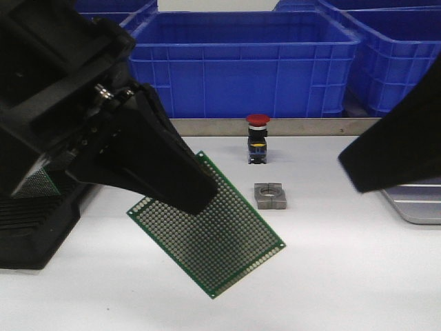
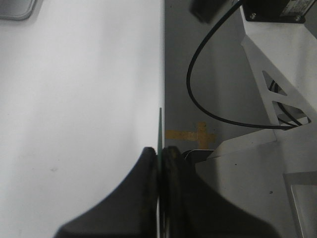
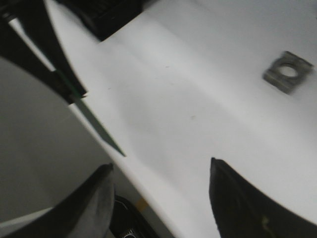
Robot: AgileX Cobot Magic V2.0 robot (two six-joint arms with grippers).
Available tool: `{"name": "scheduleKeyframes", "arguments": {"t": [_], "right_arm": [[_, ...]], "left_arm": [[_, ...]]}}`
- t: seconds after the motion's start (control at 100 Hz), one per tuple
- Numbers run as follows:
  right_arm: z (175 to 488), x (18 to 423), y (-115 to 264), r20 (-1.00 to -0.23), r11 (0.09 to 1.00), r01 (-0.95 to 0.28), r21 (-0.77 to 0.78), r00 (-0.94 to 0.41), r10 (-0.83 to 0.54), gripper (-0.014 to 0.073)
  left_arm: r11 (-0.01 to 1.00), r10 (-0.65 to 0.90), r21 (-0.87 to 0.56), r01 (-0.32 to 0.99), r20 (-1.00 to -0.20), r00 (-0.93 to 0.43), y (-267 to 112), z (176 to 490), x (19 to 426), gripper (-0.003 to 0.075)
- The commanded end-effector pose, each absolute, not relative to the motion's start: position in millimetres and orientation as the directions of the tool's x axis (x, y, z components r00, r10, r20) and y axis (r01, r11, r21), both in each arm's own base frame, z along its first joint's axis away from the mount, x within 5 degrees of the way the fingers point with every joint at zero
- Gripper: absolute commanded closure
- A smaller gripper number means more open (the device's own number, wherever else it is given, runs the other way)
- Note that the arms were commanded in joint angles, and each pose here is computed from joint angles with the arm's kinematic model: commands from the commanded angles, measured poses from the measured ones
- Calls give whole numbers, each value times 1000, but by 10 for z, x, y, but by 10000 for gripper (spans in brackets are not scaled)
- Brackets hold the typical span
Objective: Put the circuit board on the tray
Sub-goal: 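Bring the right gripper to the board and grasp its lower edge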
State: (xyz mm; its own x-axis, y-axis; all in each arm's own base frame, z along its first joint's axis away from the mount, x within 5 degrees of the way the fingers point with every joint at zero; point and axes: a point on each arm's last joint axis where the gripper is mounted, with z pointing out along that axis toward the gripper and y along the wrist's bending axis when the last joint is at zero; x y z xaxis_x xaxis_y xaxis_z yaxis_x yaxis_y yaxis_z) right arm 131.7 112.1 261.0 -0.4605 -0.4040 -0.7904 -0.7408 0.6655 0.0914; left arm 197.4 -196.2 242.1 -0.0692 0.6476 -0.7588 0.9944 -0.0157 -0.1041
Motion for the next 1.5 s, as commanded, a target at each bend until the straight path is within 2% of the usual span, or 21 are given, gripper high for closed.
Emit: {"name": "scheduleKeyframes", "arguments": {"t": [0.0,0.16,0.3,0.75,0.82,0.89,1.01,1.11,1.26,1.31,1.38,1.49], "right_arm": [[2717,1357,1267,-835,619,-782,76,-389,-389,146],[2586,1373,1462,-817,535,-839,101,-377,-436,146],[2518,1437,1561,-813,504,-856,118,-374,-446,146],[2312,1651,1727,-777,508,-851,130,-406,-481,160],[2313,1674,1761,-773,495,-859,135,-403,-489,204],[2313,1683,1789,-769,480,-864,149,-407,-493,294],[2318,1687,1799,-769,477,-865,155,-409,-491,527],[2319,1687,1800,-769,479,-864,158,-411,-489,664],[2321,1693,1800,-771,485,-860,160,-416,-483,655],[2325,1695,1801,-772,490,-855,167,-422,-474,655],[2329,1696,1804,-773,495,-851,177,-431,-465,655],[2329,1700,1803,-774,498,-849,176,-432,-462,655]], "left_arm": [[-11,587,-105,994,-806,-78,-2013,2596,1949,741],[-11,587,-105,994,-806,-78,-2013,2596,1949,741],[-12,587,-106,994,-806,-78,-2013,2596,1948,741],[-12,586,-107,994,-806,-79,-2013,2597,1948,741],[-12,586,-107,994,-806,-79,-2013,2597,1948,741],[-12,586,-107,994,-806,-79,-2013,2597,1948,741],[-12,586,-107,994,-806,-79,-2013,2597,1948,741],[-11,587,-109,994,-806,-82,-2014,2595,1949,741],[2,565,-126,992,-818,-105,-2028,2614,1951,733],[3,563,-127,992,-820,-107,-2029,2616,1952,699],[6,561,-125,992,-821,-107,-2031,2622,1956,596],[9,560,-119,993,-822,-103,-2028,2622,1965,343]]}}
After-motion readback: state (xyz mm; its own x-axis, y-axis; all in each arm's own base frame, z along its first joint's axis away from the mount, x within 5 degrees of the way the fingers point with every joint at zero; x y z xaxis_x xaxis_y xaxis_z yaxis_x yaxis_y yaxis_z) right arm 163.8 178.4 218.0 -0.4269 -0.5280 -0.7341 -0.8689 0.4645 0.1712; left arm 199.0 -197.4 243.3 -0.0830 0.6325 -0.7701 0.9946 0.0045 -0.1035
